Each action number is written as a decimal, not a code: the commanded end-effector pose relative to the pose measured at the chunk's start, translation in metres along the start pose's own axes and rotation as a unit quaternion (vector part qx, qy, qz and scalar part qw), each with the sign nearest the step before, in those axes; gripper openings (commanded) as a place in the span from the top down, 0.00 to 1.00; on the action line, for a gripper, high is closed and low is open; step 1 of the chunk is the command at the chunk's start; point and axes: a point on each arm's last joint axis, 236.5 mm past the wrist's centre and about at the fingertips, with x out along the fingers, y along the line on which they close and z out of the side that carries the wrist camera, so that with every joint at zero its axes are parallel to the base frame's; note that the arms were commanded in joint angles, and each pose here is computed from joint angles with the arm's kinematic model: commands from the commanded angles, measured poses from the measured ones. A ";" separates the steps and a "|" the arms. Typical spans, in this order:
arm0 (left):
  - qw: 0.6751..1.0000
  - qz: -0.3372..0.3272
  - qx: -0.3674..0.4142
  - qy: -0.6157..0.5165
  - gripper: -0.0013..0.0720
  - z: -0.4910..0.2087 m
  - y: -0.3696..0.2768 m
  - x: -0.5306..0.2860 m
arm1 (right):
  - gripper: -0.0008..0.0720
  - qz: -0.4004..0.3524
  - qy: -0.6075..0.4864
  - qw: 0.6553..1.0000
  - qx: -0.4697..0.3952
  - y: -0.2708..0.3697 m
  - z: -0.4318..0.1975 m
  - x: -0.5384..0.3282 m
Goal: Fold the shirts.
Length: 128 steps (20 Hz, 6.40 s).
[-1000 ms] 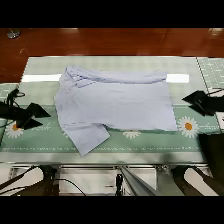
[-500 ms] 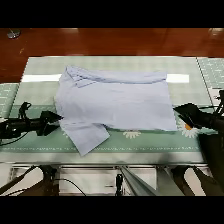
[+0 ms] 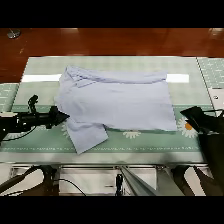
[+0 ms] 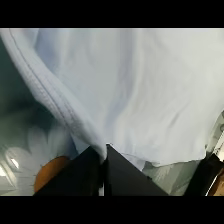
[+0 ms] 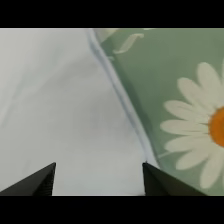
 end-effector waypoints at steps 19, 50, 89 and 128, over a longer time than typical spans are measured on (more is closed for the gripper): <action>0.999 -0.024 0.044 -0.005 0.95 0.015 -0.028 -0.007 | 0.41 0.025 0.182 0.983 0.006 0.000 -0.051 0.077; 0.725 0.139 0.497 -0.457 0.95 -0.068 -0.341 -0.407 | 0.96 0.021 -0.379 0.838 -0.393 0.253 -0.021 -0.435; 0.961 0.152 0.194 0.121 0.95 0.121 -0.043 0.018 | 0.96 -0.059 0.204 0.947 -0.241 0.089 0.086 0.110; 0.993 0.107 0.036 0.034 0.03 -0.047 0.052 -0.013 | 0.13 0.069 0.079 0.990 -0.099 0.059 -0.034 0.017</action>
